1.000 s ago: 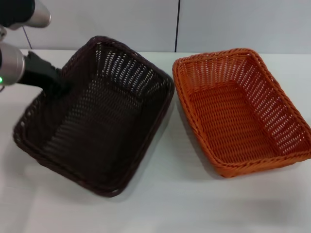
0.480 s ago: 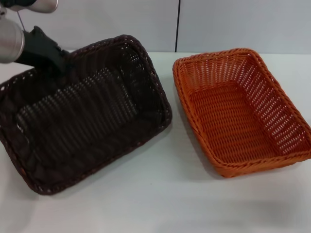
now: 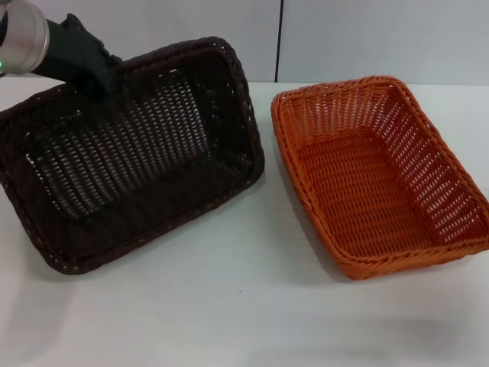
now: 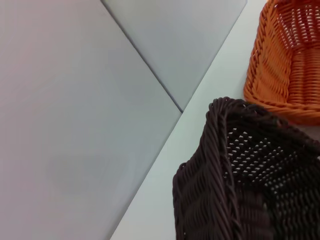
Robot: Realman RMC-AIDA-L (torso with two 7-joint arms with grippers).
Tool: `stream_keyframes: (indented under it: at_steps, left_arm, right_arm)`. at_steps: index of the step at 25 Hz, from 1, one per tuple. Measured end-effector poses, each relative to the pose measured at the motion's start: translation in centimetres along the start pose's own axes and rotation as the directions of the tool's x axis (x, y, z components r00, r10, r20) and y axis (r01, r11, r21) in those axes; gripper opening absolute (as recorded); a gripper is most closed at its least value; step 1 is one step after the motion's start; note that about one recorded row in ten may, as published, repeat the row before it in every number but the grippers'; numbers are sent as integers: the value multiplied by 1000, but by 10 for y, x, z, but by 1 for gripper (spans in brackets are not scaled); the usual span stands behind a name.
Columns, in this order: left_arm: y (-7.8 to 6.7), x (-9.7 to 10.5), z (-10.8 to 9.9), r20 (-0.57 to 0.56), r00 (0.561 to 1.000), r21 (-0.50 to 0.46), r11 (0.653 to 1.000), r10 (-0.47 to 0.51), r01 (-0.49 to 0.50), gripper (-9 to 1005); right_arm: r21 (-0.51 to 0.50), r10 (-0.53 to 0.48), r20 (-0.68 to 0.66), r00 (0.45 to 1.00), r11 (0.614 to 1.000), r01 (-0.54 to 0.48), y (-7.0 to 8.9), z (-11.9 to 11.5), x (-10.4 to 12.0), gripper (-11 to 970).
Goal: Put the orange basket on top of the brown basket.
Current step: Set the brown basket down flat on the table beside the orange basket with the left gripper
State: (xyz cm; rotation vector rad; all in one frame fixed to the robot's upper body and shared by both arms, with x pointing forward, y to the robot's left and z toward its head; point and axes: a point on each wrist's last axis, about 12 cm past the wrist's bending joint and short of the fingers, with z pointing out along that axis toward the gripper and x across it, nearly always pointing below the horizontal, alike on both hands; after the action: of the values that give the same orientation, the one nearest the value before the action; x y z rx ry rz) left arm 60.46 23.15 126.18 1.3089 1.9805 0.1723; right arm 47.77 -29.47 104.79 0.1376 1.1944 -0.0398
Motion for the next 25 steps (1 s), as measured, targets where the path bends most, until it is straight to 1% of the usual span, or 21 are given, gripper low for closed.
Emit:
stream_keyframes:
  at_steps: [4, 9, 11, 17, 25]
  left_arm:
    - [0, -2, -3, 3, 1000, -6, 1000, 17, -17, 198]
    - [1, -6, -14, 18, 999, -26, 999, 33, -32, 198]
    - [0, -7, -17, 14, 999, -15, 999, 45, -45, 198]
    - [-4, -9, -18, 9, 996, 11, 996, 92, -92, 198]
    - [-10, -23, -6, 43, 991, 85, 987, 131, -134, 199]
  right_arm:
    - [4, 3, 2, 1000, 1000, -3, 0, -2, -1, 830]
    - [5, 7, 5, 1000, 1000, -7, 0, -2, -1, 830]
    - [2, 6, 5, 1000, 1000, -7, 0, -2, -1, 830]
    - [-7, 6, 6, 1000, 1000, -6, 1, -3, -2, 830]
    - [-8, 5, 11, 1000, 1000, -5, 0, -8, -3, 829]
